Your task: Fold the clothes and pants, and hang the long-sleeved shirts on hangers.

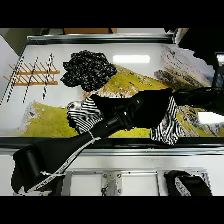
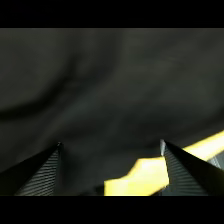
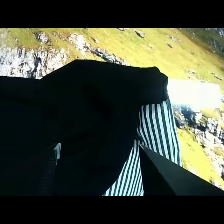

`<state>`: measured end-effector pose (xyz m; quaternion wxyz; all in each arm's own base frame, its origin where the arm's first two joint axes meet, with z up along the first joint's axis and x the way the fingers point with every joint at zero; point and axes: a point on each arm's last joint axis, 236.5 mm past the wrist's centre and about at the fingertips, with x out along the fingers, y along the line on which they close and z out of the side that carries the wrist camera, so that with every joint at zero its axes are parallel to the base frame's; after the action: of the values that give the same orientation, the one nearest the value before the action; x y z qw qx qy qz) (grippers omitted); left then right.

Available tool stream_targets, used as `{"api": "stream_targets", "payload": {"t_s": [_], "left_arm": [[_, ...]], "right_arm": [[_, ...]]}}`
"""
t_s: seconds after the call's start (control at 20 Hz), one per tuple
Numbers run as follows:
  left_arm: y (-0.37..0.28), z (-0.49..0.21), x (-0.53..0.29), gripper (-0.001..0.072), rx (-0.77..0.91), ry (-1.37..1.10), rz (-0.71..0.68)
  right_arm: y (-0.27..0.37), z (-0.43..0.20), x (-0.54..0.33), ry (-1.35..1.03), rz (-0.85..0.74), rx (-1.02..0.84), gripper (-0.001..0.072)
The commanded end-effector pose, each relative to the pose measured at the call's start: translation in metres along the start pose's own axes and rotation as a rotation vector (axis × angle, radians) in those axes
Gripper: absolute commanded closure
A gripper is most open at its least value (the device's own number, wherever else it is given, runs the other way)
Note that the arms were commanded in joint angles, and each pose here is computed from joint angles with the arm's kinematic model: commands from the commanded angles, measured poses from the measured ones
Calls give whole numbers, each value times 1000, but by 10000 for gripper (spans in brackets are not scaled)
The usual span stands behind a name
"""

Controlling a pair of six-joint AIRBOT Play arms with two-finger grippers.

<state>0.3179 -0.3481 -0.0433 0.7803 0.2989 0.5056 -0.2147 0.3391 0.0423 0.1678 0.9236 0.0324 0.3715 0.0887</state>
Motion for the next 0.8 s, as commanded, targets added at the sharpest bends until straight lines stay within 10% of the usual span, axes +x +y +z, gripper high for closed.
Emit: {"api": "stream_targets", "payload": {"t_s": [0.0,0.55,0.6,0.7,0.75], "left_arm": [[14,0,4,-5,-40,12,16],[53,-9,14,177,-148,61,52],[53,-9,14,244,-147,61,52],[49,-8,13,678,-144,55,45],[47,-7,12,693,-143,54,39]], "right_arm": [[-1,-9,5,23,0,5,175],[-2,-16,9,41,1,9,175],[-2,-16,9,41,1,9,175],[-2,-16,9,42,1,9,175],[-2,-18,10,47,2,10,175]]}}
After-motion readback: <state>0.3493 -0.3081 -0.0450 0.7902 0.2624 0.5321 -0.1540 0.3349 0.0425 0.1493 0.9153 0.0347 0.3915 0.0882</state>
